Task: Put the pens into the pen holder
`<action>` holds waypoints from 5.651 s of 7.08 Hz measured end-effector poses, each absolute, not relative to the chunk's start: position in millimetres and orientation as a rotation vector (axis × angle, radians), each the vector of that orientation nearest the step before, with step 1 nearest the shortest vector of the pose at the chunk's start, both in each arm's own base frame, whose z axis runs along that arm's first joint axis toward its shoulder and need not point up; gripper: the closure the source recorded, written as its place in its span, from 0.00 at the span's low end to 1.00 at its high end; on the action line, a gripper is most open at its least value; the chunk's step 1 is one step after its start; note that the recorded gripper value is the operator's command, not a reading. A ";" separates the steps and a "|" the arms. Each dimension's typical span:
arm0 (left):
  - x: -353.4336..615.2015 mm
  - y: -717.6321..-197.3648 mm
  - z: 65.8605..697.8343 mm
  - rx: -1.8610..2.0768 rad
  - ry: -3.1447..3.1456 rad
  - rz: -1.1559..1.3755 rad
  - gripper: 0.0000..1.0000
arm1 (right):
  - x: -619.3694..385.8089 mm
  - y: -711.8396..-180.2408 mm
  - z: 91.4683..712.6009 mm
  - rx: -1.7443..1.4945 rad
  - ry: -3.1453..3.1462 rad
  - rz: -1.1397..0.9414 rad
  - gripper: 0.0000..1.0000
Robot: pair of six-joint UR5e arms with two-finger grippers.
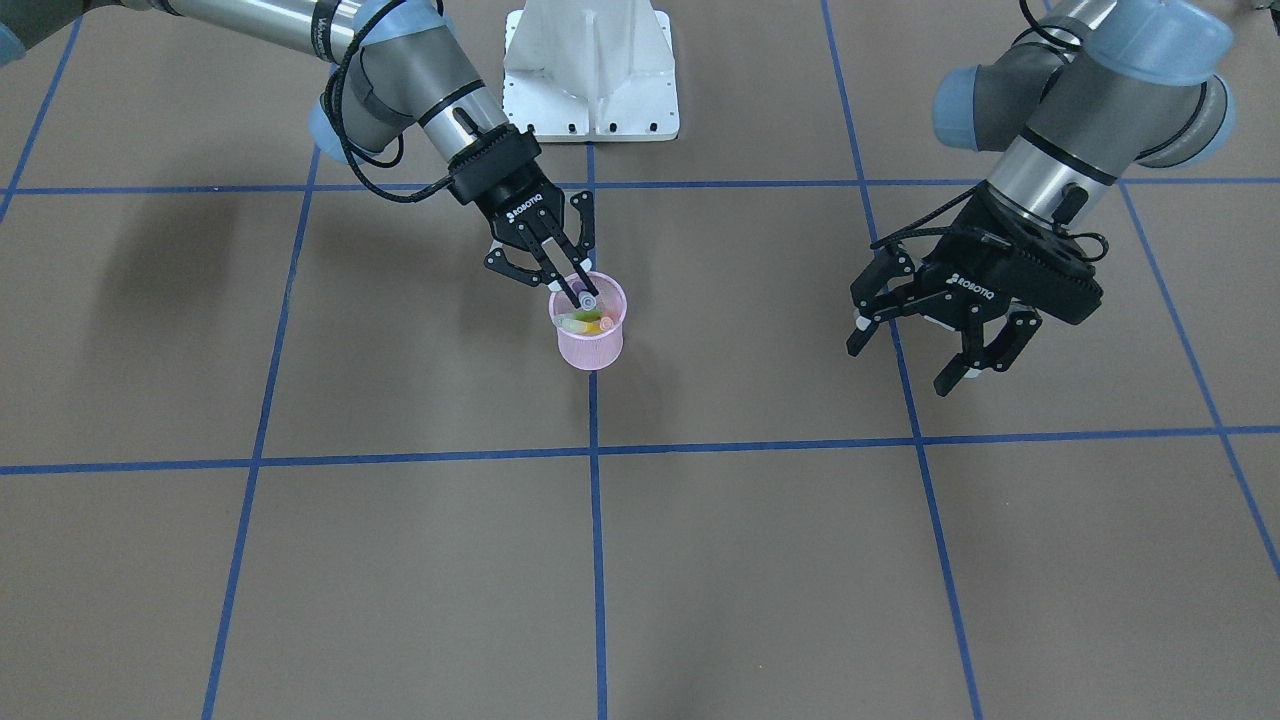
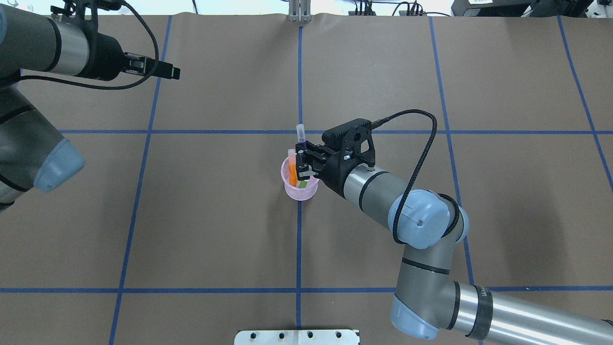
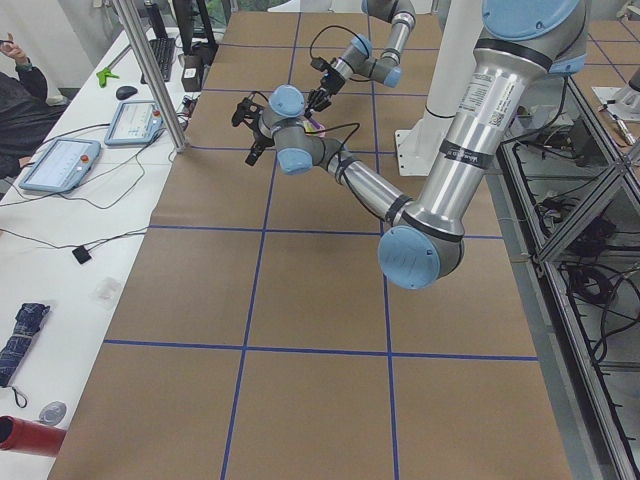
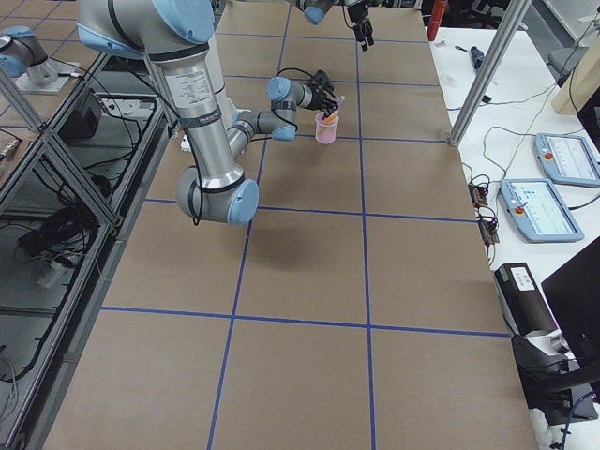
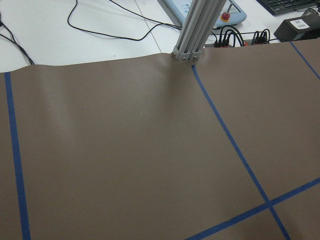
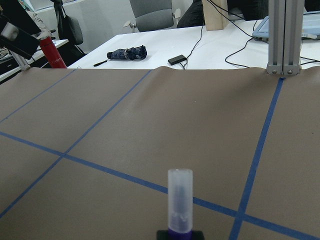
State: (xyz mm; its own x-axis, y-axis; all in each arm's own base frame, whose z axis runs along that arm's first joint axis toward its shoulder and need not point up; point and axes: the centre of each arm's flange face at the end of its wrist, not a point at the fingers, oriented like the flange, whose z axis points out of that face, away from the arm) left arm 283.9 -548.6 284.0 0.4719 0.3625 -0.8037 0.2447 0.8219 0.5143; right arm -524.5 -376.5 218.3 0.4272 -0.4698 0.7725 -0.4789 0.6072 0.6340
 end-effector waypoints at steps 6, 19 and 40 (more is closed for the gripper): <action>200.2 -592.6 320.2 0.493 1.024 0.164 0.01 | -443.7 -414.1 182.5 0.789 -0.975 -0.053 0.00; -47.7 -524.0 666.4 0.230 0.714 0.162 0.00 | -81.4 -547.6 484.9 0.029 -0.523 -0.030 0.00; -52.6 -512.0 620.9 0.151 0.726 0.120 0.00 | 93.1 -462.7 650.9 0.014 -0.867 0.142 0.00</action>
